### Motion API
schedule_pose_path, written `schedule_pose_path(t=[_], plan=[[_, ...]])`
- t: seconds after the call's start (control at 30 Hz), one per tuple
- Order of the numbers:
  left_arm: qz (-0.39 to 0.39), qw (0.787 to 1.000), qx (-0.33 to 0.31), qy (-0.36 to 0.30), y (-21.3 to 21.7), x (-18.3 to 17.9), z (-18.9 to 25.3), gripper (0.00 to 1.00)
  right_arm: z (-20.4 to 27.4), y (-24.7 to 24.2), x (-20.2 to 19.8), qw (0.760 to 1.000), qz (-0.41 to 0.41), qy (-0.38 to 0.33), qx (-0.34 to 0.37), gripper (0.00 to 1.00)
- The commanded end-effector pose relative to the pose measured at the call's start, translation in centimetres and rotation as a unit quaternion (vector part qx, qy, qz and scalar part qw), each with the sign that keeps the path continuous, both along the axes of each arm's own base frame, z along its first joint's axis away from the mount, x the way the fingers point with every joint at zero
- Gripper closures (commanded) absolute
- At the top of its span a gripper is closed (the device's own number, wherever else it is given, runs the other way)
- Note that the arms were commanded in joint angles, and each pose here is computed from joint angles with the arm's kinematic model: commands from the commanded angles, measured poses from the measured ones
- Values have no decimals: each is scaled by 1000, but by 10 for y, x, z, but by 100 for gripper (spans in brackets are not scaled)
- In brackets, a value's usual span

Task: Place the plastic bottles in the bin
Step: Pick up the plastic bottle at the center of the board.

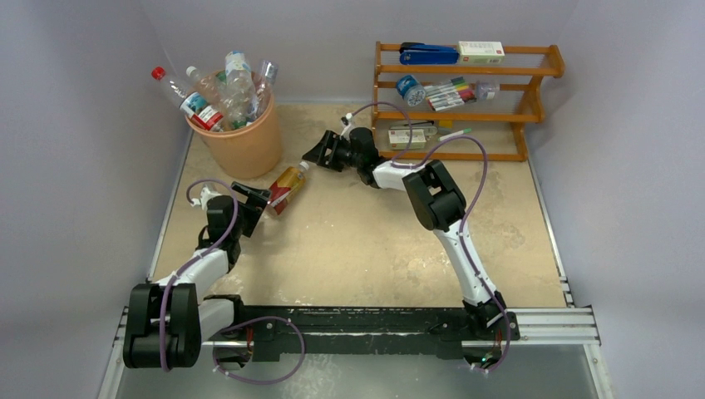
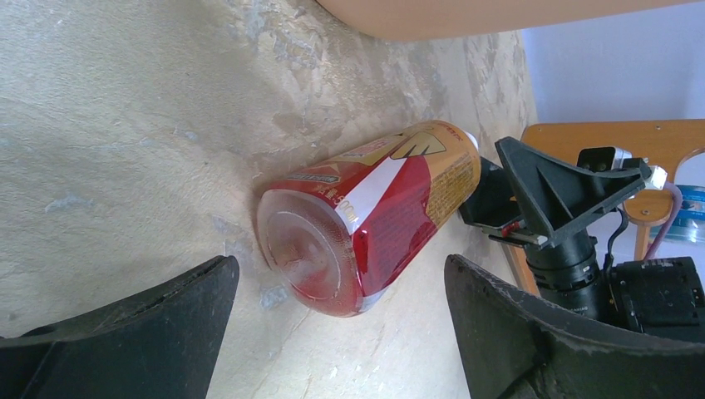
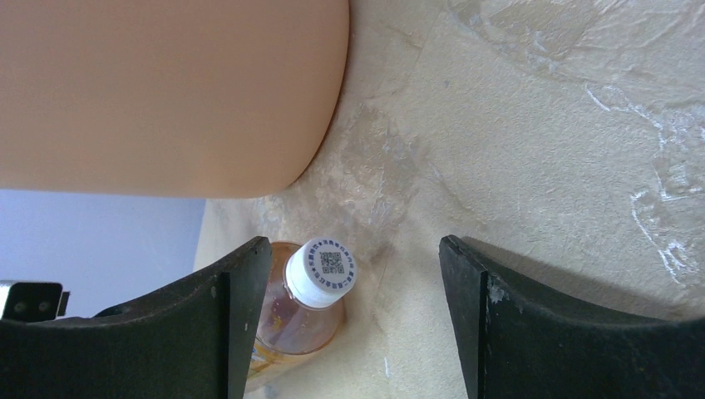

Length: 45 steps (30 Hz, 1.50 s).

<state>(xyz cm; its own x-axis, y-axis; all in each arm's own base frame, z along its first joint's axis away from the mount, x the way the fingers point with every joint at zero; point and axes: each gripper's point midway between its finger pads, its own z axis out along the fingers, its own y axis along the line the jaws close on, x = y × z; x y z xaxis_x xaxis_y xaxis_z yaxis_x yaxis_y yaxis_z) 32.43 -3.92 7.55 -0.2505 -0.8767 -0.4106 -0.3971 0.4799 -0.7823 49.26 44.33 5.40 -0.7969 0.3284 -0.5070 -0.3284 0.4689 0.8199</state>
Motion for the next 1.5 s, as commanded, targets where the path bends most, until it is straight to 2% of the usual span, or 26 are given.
schedule_pose_path(t=[0.0, 0.13, 0.37, 0.53, 0.63, 0.73, 0.9, 1.17, 1.3, 1.47], plan=[[4, 999, 19, -39, 4, 12, 20, 6, -14, 29, -38, 998, 53, 37, 13, 25], [5, 999, 22, -37, 5, 11, 20, 7, -14, 39, -47, 996, 67, 43, 30, 30], [5, 999, 26, -37, 6, 10, 21, 6, -21, 43, -54, 995, 70, 62, 47, 33], [5, 999, 29, -33, 6, 9, 19, 6, -21, 46, -55, 992, 71, 76, 68, 31], [5, 999, 30, -33, 7, 9, 19, 7, -19, 48, -54, 991, 68, 79, 81, 25], [5, 999, 33, -35, 7, 10, 22, 6, -20, 48, -51, 991, 62, 80, 84, 26], [3, 999, 33, -37, 7, 11, 25, 7, -22, 48, -53, 990, 66, 87, 89, 36], [0, 998, 36, -44, 6, 9, 36, 6, -17, 46, -61, 988, 80, 88, 101, 70], [-14, 998, 29, -48, 1, 11, 49, 3, 0, 36, -67, 989, 63, 74, 108, 71], [-43, 996, 13, -73, -11, 15, 86, 3, 34, 17, -81, 990, 42, 52, 128, 72]])
